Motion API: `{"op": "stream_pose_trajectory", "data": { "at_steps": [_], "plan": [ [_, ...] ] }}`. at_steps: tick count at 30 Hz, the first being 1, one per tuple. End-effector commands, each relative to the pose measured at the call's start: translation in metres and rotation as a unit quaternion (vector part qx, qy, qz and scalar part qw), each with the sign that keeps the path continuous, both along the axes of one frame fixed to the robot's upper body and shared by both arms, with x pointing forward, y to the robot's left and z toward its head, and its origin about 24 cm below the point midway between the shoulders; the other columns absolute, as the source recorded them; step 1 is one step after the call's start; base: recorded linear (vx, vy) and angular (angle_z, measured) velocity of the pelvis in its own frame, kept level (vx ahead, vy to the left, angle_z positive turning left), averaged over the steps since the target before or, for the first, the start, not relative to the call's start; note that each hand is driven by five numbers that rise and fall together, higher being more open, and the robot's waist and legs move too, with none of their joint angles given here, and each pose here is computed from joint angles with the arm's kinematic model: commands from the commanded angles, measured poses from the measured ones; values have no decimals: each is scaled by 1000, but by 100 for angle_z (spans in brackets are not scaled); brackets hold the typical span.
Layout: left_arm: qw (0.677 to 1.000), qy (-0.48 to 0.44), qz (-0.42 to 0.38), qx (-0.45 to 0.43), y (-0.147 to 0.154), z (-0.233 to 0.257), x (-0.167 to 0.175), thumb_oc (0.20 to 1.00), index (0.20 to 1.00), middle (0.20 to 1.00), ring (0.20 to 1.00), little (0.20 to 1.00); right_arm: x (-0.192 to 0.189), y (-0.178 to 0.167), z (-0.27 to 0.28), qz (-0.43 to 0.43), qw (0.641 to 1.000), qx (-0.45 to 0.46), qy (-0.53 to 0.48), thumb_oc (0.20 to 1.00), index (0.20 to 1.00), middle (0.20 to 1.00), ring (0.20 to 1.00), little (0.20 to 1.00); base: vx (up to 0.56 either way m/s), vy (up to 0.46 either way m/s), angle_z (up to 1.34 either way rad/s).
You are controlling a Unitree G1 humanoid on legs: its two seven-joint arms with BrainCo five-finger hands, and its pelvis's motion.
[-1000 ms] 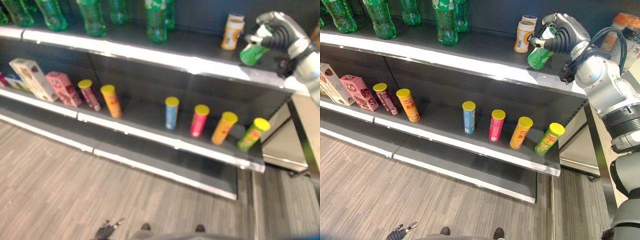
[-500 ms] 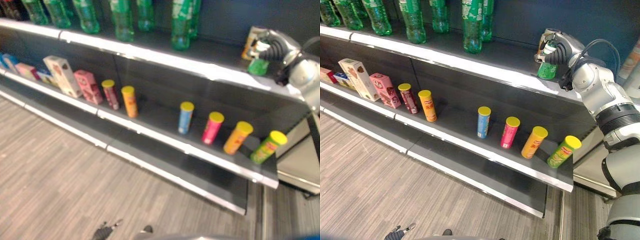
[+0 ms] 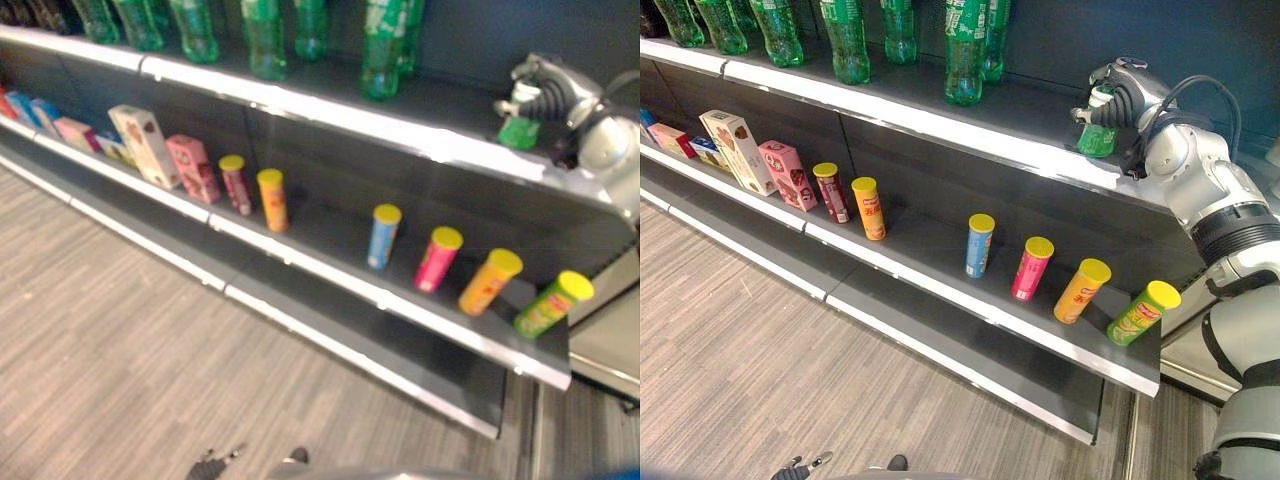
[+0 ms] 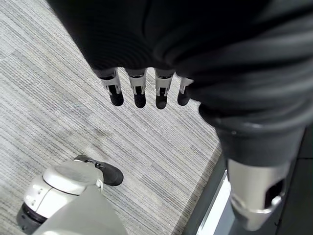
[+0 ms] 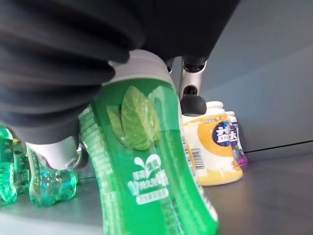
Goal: Put the goods on the table back onto the shelves and tidy them up.
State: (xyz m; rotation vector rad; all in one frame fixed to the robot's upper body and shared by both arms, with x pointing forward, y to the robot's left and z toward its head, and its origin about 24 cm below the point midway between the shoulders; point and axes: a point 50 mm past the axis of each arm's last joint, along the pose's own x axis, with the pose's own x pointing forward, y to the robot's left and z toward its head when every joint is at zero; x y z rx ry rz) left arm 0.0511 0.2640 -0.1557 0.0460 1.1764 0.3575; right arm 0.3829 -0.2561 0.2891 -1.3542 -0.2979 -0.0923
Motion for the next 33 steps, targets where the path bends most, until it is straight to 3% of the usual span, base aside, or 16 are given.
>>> {"op": "stream_pose_trajectory", "data": {
  "at_steps": [1, 12, 13, 14, 15, 28, 33],
  "plan": [
    [999, -13, -26, 36, 20, 9, 21, 1000, 1000, 1000, 1000, 1000, -2, 4, 51, -16, 998, -25, -61, 200, 200, 200, 200, 200, 0, 0, 0],
    [999, -15, -29, 36, 20, 9, 22, 1000, 1000, 1000, 1000, 1000, 2, 7, 41, -9, 999, -8, -49, 200, 200, 200, 200, 200, 0, 0, 0],
    [999, -15, -29, 36, 20, 9, 21, 1000, 1000, 1000, 1000, 1000, 2, 8, 41, -8, 999, -8, -49, 235, 235, 235, 235, 235, 0, 0, 0],
    [999, -15, -29, 37, 20, 9, 22, 1000, 1000, 1000, 1000, 1000, 2, 8, 41, -8, 999, -9, -49, 539, 539, 539, 539, 539, 0, 0, 0],
    [999, -14, -27, 37, 21, 9, 21, 1000, 1000, 1000, 1000, 1000, 2, 8, 42, -9, 999, -9, -51, 1000, 1000, 1000, 1000, 1000, 0, 0, 0],
    [999, 0, -23, 36, 20, 7, 14, 1000, 1000, 1000, 1000, 1000, -9, 22, 62, 31, 994, 0, -103, 1000, 1000, 1000, 1000, 1000, -1, 5, -2],
    [999, 0, -16, 33, 18, 6, 13, 1000, 1000, 1000, 1000, 1000, -26, 25, 84, 59, 983, 17, -172, 1000, 1000, 1000, 1000, 1000, -8, 21, -6]
  ]
}}
